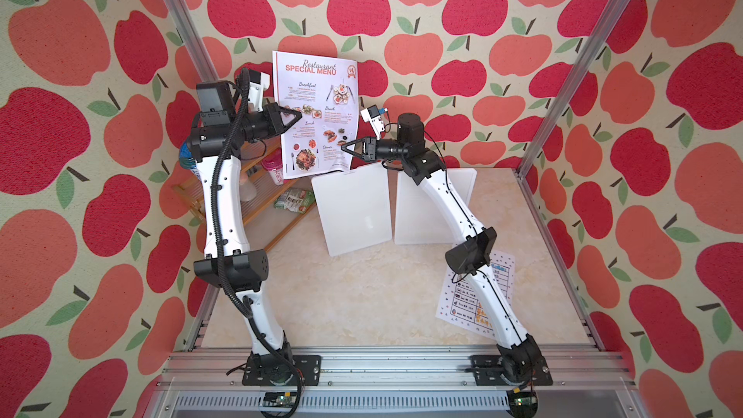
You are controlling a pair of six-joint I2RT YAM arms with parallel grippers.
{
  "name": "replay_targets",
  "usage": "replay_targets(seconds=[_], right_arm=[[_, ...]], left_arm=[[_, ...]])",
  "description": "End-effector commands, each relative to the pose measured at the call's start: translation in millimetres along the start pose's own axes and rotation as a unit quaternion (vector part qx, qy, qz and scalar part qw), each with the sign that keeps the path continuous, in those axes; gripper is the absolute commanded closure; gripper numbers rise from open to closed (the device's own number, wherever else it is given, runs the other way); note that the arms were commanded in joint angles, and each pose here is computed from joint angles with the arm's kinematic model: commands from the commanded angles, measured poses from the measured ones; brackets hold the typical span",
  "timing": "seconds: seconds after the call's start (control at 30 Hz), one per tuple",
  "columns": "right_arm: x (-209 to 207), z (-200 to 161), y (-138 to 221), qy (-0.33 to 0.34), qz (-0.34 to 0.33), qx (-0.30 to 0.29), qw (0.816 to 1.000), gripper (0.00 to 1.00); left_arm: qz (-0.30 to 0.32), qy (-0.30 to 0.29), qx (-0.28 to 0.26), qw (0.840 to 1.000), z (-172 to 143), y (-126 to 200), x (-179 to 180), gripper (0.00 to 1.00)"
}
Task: Insert the menus into the narrow rack
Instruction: Insert the menu into the narrow rack.
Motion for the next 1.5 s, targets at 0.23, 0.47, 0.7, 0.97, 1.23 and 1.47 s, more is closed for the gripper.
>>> replay_targets(seconds=[0.23,0.47,0.7,0.97,1.23,1.47], right_arm=[[-15.2,-6.4,-5.8,-0.022,-0.006,-0.009,1.000,1.00],[-12.4,-11.1,-15.2,-0.007,0.001,-0.010,1.000,1.00],[-13.2,-13.0,-18.4,0.001,0.005,-0.012,1.000,1.00],[11.3,8.9,-4.3,0.013,0.043,-0.026,0.999,1.00],[45.4,42.2,24.0,0.043,0.045,-0.052,0.997,1.00],[52.3,59.8,39.7,0.034,0.054,-0.083,0.994,1.00]], left_arm=[[-0.004,-0.025,-0.046,0.999,17.8,36.4,-3.1,0.73],[-0.018,-0.015,-0.031,0.999,13.4,27.1,6.2,0.74],[-0.018,-0.016,-0.007,1.000,3.5,7.8,8.0,0.75],[-0.052,0.038,0.004,0.998,-13.7,9.1,-2.7,0.42],[-0.057,0.123,-0.028,0.990,-54.0,31.0,-15.5,0.01],[-0.068,0.269,-0.041,0.960,-95.5,19.2,13.5,0.01]])
Point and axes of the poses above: each gripper's point midway between its finger pads, its own y axis back along the fingers, its own x axis along the line the jaws close on, z = x × y, the point moved 9 cm from there along y, back along the fingers, and after that the axes turned 3 degrees about y, right-handed, at the moved point
